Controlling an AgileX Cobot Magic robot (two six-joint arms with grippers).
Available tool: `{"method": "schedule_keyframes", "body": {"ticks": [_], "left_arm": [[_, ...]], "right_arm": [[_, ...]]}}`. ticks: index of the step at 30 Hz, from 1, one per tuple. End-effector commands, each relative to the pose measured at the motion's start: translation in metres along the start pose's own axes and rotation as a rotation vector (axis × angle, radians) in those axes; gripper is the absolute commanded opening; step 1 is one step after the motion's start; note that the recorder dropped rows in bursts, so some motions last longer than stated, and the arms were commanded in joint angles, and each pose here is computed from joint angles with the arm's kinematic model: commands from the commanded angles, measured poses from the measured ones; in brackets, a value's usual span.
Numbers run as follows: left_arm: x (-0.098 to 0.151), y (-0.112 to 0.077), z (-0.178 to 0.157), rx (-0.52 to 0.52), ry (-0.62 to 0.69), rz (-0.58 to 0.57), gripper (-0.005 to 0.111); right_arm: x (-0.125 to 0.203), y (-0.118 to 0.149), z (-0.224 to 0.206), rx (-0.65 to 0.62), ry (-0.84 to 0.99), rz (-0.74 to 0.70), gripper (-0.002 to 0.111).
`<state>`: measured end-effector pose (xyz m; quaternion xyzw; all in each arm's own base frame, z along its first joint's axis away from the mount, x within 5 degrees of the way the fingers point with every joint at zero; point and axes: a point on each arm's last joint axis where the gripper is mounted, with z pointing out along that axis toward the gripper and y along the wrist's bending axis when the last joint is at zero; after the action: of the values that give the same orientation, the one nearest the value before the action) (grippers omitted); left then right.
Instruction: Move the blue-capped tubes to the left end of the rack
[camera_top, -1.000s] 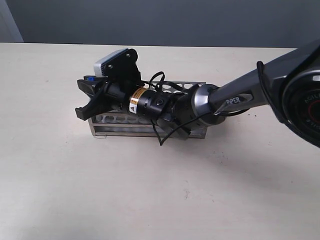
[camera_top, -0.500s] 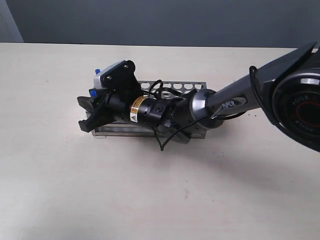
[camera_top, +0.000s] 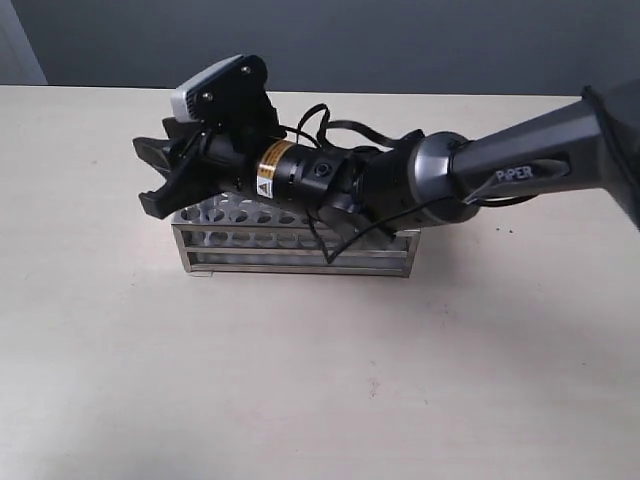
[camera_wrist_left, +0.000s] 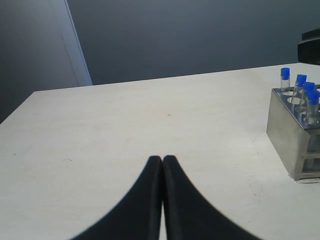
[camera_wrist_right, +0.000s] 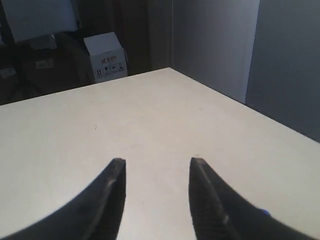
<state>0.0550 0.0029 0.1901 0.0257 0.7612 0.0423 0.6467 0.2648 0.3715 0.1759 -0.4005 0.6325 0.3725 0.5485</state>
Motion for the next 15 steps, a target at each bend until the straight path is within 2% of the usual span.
{"method": "schedule_keyframes", "body": {"ticks": [1, 4, 10, 15], "left_arm": [[-0.002, 0.000, 0.000, 0.008, -0.012, -0.003, 0.000], [-0.002, 0.000, 0.000, 0.008, -0.012, -0.003, 0.000], [-0.002, 0.000, 0.000, 0.008, -0.012, -0.003, 0.000], [-0.002, 0.000, 0.000, 0.008, -0.012, -0.003, 0.000]], "right_arm": [[-0.037, -0.005, -0.015, 0.076, 0.005, 0.011, 0.031], [-0.077, -0.008, -0.036, 0.143, 0.015, -0.065, 0.000], [-0.160, -0.021, -0.122, 0.327, 0.127, -0.089, 0.000], [-0.191, -0.006, -0.220, 0.408, 0.005, -0.088, 0.000]]}}
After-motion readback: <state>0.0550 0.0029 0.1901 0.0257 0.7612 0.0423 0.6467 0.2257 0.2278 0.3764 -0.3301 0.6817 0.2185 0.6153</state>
